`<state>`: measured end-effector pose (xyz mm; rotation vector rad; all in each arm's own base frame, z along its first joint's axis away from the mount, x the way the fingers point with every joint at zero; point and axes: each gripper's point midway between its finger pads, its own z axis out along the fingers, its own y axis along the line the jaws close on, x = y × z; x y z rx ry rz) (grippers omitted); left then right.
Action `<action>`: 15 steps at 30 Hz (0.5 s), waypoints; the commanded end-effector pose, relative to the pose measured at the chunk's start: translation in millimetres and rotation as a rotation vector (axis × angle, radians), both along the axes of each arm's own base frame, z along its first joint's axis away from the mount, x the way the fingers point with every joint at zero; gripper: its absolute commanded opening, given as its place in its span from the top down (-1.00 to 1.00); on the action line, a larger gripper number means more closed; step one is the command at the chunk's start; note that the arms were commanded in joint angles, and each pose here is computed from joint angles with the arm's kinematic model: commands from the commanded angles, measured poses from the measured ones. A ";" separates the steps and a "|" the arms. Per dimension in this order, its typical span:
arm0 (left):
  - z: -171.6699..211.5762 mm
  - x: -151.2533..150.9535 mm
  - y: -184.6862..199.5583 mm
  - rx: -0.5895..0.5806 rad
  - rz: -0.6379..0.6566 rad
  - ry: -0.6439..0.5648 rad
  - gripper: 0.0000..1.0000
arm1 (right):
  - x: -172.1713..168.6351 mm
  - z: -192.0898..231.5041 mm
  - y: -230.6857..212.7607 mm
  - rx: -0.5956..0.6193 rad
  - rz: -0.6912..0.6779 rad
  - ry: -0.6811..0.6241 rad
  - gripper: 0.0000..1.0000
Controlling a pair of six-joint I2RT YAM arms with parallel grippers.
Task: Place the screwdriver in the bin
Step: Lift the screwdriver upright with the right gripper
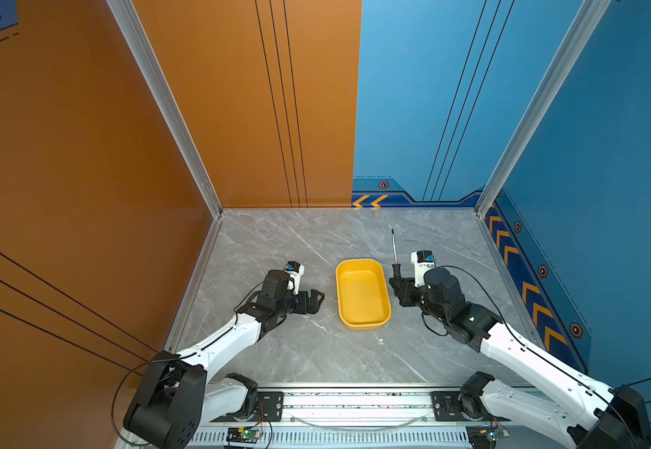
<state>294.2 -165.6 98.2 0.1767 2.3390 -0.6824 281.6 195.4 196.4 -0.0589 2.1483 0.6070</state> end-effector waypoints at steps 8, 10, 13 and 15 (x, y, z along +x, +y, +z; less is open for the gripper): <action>12.0 -2.0 -16.2 -0.065 -0.061 -0.011 -0.96 | 3.9 -9.5 56.0 0.003 0.028 0.031 1.00; 11.6 -1.6 -16.4 -0.065 -0.062 -0.011 -0.96 | 3.2 -15.9 61.9 -0.008 0.011 0.047 1.00; 11.3 -0.4 -15.4 -0.062 -0.055 -0.013 -0.96 | 2.3 -24.9 67.7 -0.024 -0.030 0.069 1.00; 10.9 -0.5 -15.6 -0.062 -0.054 -0.012 -0.96 | 2.3 -32.1 69.7 -0.041 -0.056 0.093 1.00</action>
